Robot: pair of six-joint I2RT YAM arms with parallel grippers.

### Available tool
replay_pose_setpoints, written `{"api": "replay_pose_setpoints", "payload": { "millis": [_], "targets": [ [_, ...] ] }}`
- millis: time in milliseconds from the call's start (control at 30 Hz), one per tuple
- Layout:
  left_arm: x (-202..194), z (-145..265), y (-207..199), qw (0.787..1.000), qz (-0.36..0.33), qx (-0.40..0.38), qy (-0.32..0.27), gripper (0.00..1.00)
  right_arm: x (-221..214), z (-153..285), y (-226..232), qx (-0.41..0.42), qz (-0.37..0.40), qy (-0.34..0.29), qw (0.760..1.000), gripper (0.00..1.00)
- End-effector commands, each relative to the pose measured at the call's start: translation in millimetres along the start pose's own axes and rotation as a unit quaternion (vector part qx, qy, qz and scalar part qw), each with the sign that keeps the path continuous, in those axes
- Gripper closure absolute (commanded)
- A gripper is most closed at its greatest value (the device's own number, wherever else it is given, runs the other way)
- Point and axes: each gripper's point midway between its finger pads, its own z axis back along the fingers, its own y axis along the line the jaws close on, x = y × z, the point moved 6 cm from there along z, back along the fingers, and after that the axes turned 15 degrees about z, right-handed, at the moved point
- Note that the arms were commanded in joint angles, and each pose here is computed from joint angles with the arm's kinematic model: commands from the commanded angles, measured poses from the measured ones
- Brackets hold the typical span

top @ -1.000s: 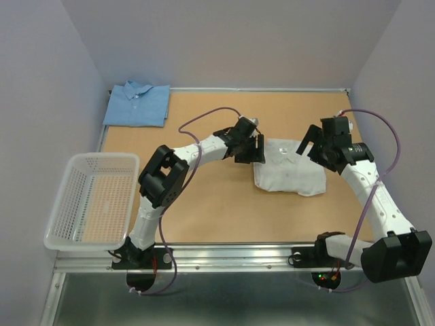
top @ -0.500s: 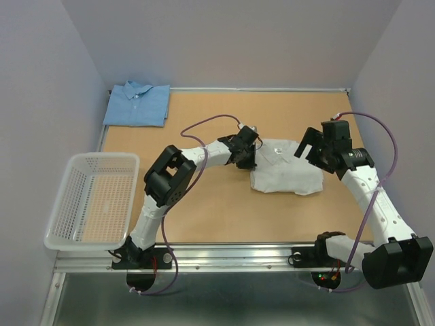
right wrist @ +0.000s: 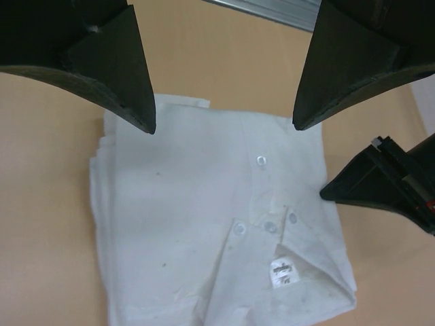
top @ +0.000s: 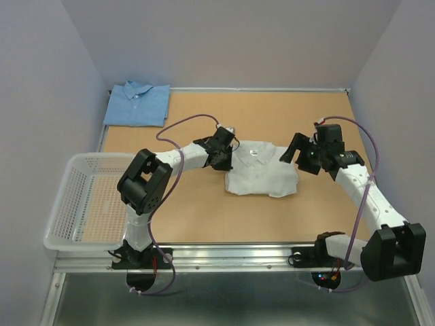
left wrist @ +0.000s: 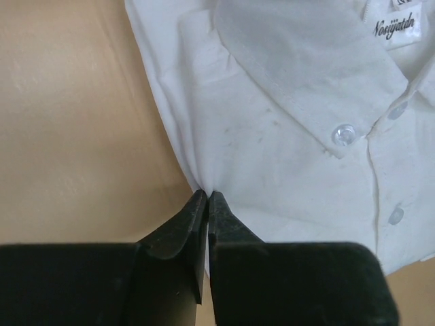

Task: Fold and stack the long sleeve shirts
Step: Fold the shirt

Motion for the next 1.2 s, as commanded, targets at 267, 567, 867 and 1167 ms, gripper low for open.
{"api": "replay_pose_setpoints", "payload": {
  "millis": [267, 567, 867, 1167],
  "targets": [
    [42, 111, -45, 0.990, 0.009, -0.105, -0.095, 0.35, -16, -30, 51, 0.297, -0.086, -0.040, 0.950, 0.19],
    [0, 87, -78, 0.966, 0.031, -0.255, -0.003, 0.50, -35, -60, 26, 0.300, -0.147, -0.065, 0.940, 0.22],
    [-41, 24, -33, 0.977, 0.060, -0.194, 0.068, 0.64, -86, -83, -29, 0.261, -0.211, -0.038, 0.941, 0.24],
    [-33, 17, 27, 0.986, 0.090, -0.134, 0.044, 0.64, -79, -68, -36, 0.229, -0.170, -0.036, 0.958, 0.25]
  ]
}}
